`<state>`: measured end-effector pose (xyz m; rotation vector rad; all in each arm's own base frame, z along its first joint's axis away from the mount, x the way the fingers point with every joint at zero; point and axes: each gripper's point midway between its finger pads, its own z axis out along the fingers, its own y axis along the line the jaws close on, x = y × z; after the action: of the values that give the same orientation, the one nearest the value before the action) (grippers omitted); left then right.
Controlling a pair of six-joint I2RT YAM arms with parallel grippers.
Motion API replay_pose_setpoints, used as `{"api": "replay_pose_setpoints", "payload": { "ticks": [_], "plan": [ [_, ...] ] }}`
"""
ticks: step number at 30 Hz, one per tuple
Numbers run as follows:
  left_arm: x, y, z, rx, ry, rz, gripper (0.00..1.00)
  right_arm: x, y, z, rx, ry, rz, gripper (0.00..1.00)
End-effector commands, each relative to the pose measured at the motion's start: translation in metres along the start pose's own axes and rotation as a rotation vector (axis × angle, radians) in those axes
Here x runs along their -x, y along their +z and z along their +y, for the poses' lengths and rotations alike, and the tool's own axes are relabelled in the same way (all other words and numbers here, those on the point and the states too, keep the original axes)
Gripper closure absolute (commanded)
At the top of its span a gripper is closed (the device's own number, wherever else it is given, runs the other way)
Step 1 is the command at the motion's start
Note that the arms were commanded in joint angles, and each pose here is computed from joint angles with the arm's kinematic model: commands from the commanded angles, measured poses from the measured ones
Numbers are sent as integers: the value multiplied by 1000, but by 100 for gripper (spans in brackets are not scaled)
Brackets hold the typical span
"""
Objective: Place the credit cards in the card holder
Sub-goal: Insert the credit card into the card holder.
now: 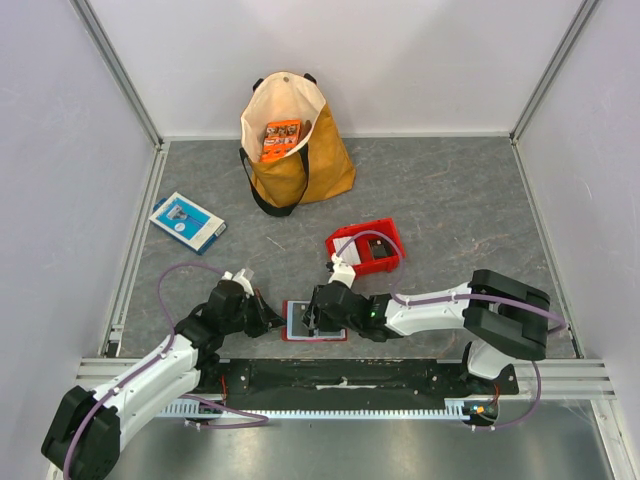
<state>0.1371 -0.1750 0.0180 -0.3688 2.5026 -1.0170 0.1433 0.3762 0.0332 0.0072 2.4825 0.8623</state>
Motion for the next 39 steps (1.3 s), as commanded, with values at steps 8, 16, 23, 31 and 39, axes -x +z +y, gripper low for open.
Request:
{"api": "replay_pose_setpoints", "payload": {
  "ticks": [8,16,23,31,39],
  "plan": [
    [0,1,-1,-11,-5,-6,98,0,6,42,101,-46,9,62],
    [1,0,-2,-10,-6,-11,98,20,-10,21,-5,-53,-86,57],
    [0,0,-1,-9,-8,-11,98,6,0,5,-56,-60,-39,53],
    [1,-1,-2,-16,-4,-11,98,5,4,-2,-94,-73,-37,51],
    [0,-1,-1,-13,-5,-10,98,-8,11,3,-65,-70,14,47]
  ]
}}
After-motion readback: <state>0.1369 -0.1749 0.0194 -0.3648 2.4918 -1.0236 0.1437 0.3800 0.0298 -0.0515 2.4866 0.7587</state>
